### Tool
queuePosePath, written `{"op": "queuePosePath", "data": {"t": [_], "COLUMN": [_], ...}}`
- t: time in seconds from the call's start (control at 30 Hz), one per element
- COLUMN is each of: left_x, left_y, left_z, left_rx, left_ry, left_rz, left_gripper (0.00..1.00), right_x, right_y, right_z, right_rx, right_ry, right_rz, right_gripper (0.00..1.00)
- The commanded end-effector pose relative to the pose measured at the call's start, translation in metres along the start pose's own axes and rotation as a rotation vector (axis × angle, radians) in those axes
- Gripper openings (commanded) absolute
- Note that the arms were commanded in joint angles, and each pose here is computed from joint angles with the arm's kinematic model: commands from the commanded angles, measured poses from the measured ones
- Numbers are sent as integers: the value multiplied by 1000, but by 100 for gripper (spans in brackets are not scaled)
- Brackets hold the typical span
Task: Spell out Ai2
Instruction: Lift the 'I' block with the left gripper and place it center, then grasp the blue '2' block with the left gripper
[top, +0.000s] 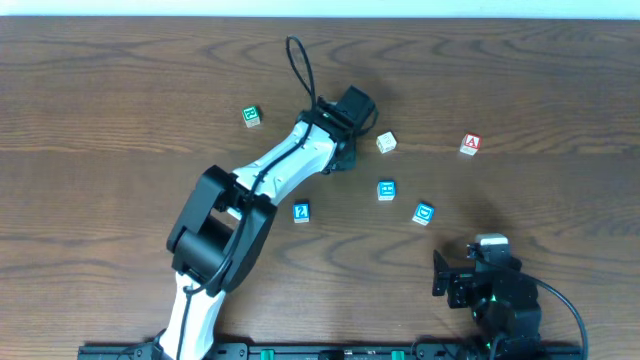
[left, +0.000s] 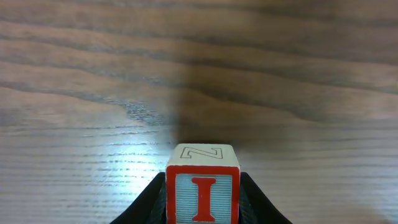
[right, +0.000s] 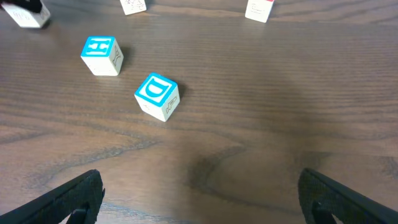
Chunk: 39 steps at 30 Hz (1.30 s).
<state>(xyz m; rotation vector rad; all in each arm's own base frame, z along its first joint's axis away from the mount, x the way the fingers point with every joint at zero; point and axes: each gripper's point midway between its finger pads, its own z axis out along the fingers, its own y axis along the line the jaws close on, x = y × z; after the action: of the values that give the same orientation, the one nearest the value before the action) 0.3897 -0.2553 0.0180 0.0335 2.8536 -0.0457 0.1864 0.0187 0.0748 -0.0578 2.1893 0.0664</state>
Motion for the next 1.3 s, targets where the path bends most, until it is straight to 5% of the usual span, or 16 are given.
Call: {"op": "queuePosePath", "data": {"t": [0.0,0.3,0.37,0.67,0.93,1.27], "left_x": [3,3,4,4,4,3], "left_y": [2,-2,-4,-4,-4,-3], "left_z": [8,10,10,10,10,8], "left_rx": [-5,13,22,25,25,25], "left_ry": [12,11,17,20,20,17], "left_rz": [6,5,14,27,28,47], "left_gripper": [6,6,19,24,41,45], "right_x": [3,3,3,3,3,3], "right_y": [-1,-1,-1,-1,-1,-1], "right_z": [1,1,1,1,1,1], "right_rx": [3,3,3,3,3,3], "right_ry": [5,4,4,4,4,4], "right_rz": [-7,-7,-7,-7,-7,-7], "right_gripper": [99,99,99,99,99,99]}}
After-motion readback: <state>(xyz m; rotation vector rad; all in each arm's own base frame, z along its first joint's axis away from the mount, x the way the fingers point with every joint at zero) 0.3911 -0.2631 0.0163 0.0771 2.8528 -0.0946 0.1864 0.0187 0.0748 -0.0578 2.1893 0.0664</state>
